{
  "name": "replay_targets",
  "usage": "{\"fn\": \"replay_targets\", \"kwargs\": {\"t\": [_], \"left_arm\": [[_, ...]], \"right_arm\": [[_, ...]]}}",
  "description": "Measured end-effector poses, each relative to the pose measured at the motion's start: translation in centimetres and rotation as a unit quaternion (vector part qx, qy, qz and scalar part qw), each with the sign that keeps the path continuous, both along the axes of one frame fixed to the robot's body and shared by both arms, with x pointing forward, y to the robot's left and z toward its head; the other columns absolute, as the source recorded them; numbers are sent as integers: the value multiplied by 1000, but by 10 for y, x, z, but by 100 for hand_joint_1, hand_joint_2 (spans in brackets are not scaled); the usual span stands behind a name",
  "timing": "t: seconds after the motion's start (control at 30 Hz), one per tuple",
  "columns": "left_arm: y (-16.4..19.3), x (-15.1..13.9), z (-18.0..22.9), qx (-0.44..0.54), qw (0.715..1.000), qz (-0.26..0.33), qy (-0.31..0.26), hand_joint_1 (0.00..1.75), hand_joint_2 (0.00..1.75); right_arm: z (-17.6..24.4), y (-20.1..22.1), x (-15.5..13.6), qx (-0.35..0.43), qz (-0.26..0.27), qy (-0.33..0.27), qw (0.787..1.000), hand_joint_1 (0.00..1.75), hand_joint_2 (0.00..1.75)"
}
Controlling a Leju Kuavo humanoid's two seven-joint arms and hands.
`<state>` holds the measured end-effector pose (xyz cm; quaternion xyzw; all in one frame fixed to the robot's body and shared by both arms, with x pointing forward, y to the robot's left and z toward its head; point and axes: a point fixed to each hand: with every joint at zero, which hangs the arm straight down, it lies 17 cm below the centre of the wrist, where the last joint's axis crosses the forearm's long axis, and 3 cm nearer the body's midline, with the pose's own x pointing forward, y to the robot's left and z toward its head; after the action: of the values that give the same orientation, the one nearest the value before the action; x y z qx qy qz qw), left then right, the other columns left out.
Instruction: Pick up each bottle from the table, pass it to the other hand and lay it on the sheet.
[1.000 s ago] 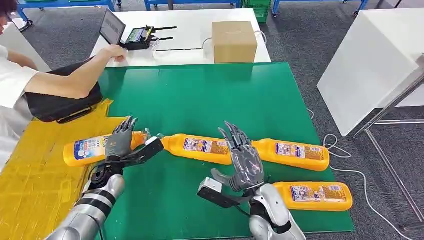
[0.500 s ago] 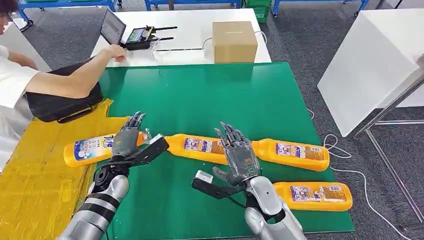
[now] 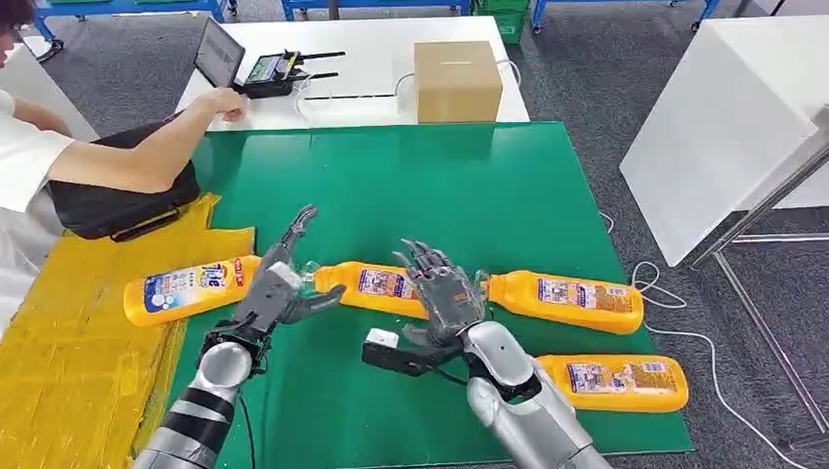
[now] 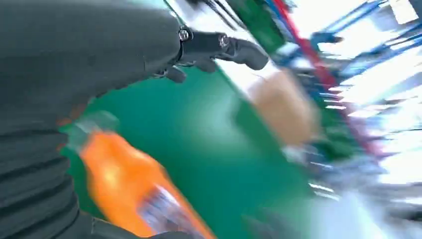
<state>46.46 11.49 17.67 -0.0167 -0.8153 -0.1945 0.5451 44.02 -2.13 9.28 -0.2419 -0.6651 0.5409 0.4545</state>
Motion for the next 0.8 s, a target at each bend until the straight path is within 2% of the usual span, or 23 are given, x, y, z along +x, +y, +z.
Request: {"fn": "replay_targets", "kwargs": {"t": [0.27, 0.37, 0.53, 0.8], "left_arm": [[2, -16, 22, -43, 999, -22, -21, 0, 175], [1, -25, 32, -91, 994, -52, -23, 0, 175], [6, -54, 55, -203, 971, -123, -28, 0, 175], [17, -72, 72, -220, 966, -124, -53, 0, 175]], "right_arm": [[-6, 14, 1, -18, 20, 3, 1000, 0, 175], [-7, 17, 2, -26, 23, 2, 999, 0, 175], [-14, 26, 4, -57, 25, -7, 998, 0, 175], [-33, 20, 16, -111, -13, 6, 994, 0, 175]]}}
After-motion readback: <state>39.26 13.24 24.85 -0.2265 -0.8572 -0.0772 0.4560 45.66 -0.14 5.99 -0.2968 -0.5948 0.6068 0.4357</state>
